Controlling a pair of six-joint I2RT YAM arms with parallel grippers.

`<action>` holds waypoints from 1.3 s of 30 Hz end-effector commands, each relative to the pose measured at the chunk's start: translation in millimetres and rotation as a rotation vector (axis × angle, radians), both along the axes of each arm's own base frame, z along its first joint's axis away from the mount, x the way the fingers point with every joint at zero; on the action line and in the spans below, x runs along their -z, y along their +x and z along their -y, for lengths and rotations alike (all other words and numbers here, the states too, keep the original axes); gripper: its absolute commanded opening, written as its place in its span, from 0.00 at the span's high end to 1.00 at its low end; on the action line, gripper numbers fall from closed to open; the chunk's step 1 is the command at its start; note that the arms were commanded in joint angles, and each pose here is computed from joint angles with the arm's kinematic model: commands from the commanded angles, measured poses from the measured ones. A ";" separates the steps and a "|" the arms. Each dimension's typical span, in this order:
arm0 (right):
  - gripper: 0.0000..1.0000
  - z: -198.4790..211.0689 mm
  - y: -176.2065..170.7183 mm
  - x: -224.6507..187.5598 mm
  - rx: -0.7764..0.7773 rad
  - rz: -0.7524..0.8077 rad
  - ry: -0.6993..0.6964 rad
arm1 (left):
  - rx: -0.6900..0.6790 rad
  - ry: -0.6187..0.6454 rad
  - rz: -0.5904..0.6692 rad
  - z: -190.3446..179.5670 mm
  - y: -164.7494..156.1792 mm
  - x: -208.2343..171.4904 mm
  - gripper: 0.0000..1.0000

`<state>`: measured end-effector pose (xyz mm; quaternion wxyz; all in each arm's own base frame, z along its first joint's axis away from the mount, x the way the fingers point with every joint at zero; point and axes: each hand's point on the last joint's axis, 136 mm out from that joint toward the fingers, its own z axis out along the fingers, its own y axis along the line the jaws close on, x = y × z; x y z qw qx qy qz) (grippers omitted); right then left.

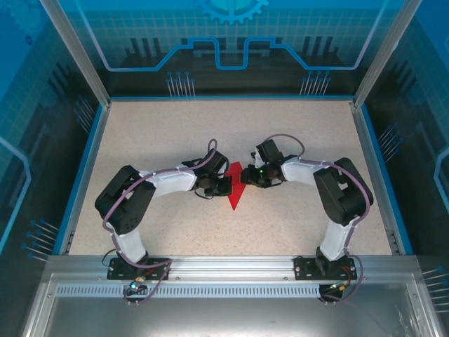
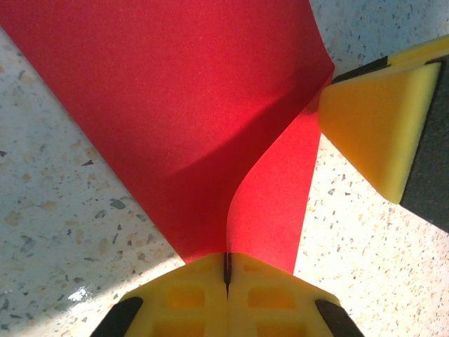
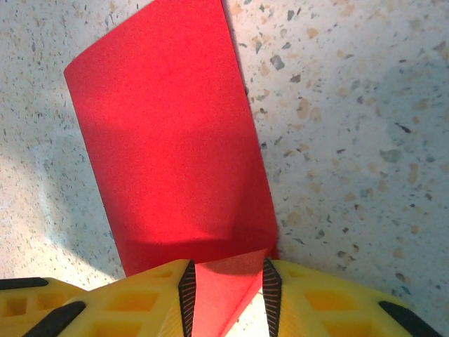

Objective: Fold a paper plane with a square sheet of paper (pick it up from the middle)
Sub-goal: Third fold the triangle at the center of the table.

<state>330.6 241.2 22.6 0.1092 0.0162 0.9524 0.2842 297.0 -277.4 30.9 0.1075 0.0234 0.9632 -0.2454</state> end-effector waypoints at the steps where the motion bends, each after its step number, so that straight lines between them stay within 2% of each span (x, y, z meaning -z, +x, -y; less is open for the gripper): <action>1: 0.66 -1.3 -3.2 1.6 -0.020 -0.015 -0.008 | 0.017 0.011 0.000 0.9 1.6 -0.1 1.00; 10: 0.62 1.1 -5.0 -5.1 -0.001 0.011 0.008 | -0.009 0.006 0.030 -5.9 -0.6 -7.6 1.00; 22: 0.64 -18.9 -5.5 -5.3 -0.068 -0.005 0.094 | -0.010 0.002 0.043 -7.2 -1.3 -13.1 1.00; 39: 0.66 4.7 -21.7 37.0 -0.089 -0.068 -0.116 | -0.051 0.085 0.051 -13.8 12.5 -2.0 1.00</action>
